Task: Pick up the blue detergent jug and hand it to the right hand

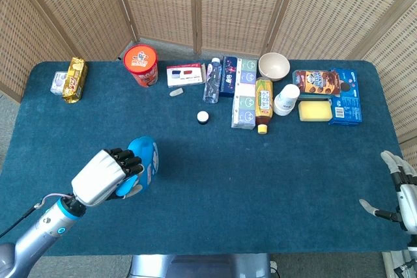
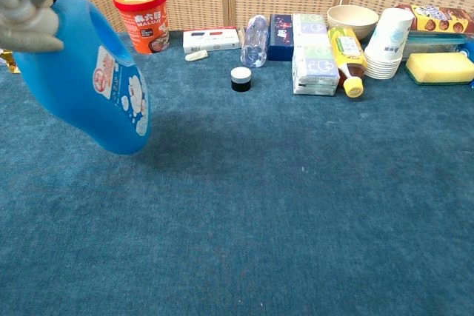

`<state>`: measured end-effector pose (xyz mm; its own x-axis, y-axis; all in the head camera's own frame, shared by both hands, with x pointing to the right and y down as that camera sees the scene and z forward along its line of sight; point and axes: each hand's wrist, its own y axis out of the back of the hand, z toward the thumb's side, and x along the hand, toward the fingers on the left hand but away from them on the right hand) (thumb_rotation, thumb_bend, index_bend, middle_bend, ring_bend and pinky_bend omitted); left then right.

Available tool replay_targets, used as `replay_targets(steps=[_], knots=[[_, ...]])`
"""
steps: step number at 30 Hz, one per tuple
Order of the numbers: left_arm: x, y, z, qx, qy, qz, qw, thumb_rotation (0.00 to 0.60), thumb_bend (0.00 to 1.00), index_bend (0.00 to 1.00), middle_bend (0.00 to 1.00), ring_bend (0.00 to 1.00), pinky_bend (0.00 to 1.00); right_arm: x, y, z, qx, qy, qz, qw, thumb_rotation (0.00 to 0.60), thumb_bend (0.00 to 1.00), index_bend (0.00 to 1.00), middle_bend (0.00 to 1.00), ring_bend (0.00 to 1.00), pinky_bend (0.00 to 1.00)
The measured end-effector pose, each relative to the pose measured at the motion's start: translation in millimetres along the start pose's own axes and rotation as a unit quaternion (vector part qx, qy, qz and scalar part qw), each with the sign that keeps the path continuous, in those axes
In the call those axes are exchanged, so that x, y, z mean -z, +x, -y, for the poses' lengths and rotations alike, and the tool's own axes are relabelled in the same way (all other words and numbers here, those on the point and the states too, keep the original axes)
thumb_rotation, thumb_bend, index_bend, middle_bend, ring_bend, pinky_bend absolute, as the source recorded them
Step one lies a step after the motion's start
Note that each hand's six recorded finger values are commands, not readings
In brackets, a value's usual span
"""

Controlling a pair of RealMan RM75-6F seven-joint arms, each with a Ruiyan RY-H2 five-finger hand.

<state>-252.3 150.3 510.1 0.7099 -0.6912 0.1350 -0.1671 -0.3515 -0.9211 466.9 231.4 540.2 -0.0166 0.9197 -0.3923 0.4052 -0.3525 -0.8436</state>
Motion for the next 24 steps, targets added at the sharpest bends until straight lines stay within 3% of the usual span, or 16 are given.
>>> replay_targets(steps=[7, 15, 24], knots=[[-12.4, 26.5, -15.2, 0.021, -0.064, 0.046, 0.9967, 0.6, 0.38, 0.64, 0.6, 0.51, 0.67, -14.7, -23.4, 3.3, -0.036, -0.073, -0.018, 0.9965, 0.6, 0.0, 0.0, 0.0, 0.0, 0.0], [-57.9, 66.6, -25.5, 0.028, -0.12, 0.12, 0.9851, 0.6, 0.37, 0.64, 0.6, 0.51, 0.67, -50.2, -49.4, 7.6, -0.085, -0.169, -0.063, 0.9798, 0.6, 0.0, 0.0, 0.0, 0.0, 0.04], [-96.1, 88.6, -22.5, 0.03, -0.148, 0.162, 0.9751, 0.6, 0.37, 0.64, 0.6, 0.51, 0.67, -77.6, -68.4, 15.2, -0.121, -0.201, -0.097, 0.9673, 0.6, 0.0, 0.0, 0.0, 0.0, 0.04]])
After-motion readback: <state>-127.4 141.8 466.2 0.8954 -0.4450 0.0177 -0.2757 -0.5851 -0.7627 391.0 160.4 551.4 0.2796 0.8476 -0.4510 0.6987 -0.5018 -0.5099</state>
